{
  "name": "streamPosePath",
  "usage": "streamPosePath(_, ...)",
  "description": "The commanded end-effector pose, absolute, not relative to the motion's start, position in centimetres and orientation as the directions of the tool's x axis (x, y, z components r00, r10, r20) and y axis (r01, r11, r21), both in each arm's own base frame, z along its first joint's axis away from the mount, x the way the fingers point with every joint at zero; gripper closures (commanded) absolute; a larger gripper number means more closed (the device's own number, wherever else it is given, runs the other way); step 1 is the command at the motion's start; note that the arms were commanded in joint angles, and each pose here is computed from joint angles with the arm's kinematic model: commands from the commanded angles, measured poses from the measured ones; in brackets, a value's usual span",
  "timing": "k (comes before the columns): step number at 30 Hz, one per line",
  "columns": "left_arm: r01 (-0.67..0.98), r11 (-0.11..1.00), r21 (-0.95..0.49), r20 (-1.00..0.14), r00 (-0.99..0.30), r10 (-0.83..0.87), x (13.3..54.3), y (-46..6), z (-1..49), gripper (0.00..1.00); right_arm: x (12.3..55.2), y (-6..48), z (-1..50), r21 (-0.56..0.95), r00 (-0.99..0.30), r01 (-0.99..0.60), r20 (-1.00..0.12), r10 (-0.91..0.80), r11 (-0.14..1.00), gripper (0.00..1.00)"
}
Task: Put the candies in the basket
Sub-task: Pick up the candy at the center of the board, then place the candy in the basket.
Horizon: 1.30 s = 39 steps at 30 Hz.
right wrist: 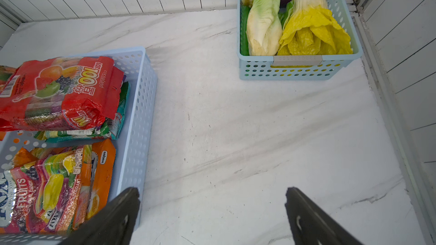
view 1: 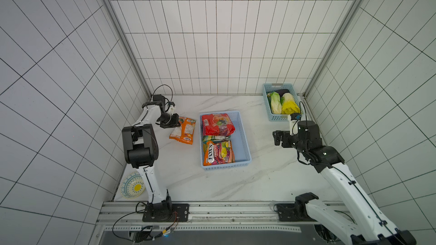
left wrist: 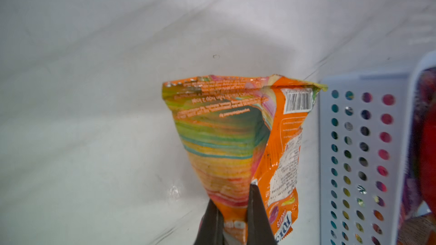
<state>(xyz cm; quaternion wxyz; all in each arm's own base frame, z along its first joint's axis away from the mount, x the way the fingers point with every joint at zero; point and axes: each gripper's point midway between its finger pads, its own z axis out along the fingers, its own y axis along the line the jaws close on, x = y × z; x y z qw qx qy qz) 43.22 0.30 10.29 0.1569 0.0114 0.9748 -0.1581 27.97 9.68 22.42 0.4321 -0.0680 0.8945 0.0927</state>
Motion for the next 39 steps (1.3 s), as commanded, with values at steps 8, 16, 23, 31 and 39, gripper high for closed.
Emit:
streamPosePath(8,0.572,0.820,-0.030,-0.626,-0.650,0.431,38.4,-6.2,25.4,1.00,27.1,8.8,24.9,0.102,-0.590,-0.184,-0.807,-0.027,0.978,0.01)
streamPosePath(16,0.786,0.557,0.268,-0.658,-0.273,0.702,32.9,-13.2,31.0,1.00,26.5,8.4,24.7,0.097,-0.593,-0.179,-0.805,-0.028,0.979,0.01)
streamPosePath(23,0.918,0.250,0.307,-0.472,-0.081,0.878,28.5,-20.7,26.6,1.00,26.1,8.6,23.9,0.105,-0.610,-0.189,-0.792,-0.033,0.976,0.01)
streamPosePath(31,0.946,0.128,0.299,-0.264,-0.047,0.963,27.9,-24.1,20.8,1.00,25.8,8.6,23.9,0.105,-0.610,-0.197,-0.792,-0.038,0.975,0.01)
streamPosePath(39,0.937,0.196,0.288,-0.242,-0.127,0.962,29.1,-25.8,17.7,1.00,26.0,8.5,23.4,0.088,-0.614,-0.196,-0.787,-0.052,0.977,0.01)
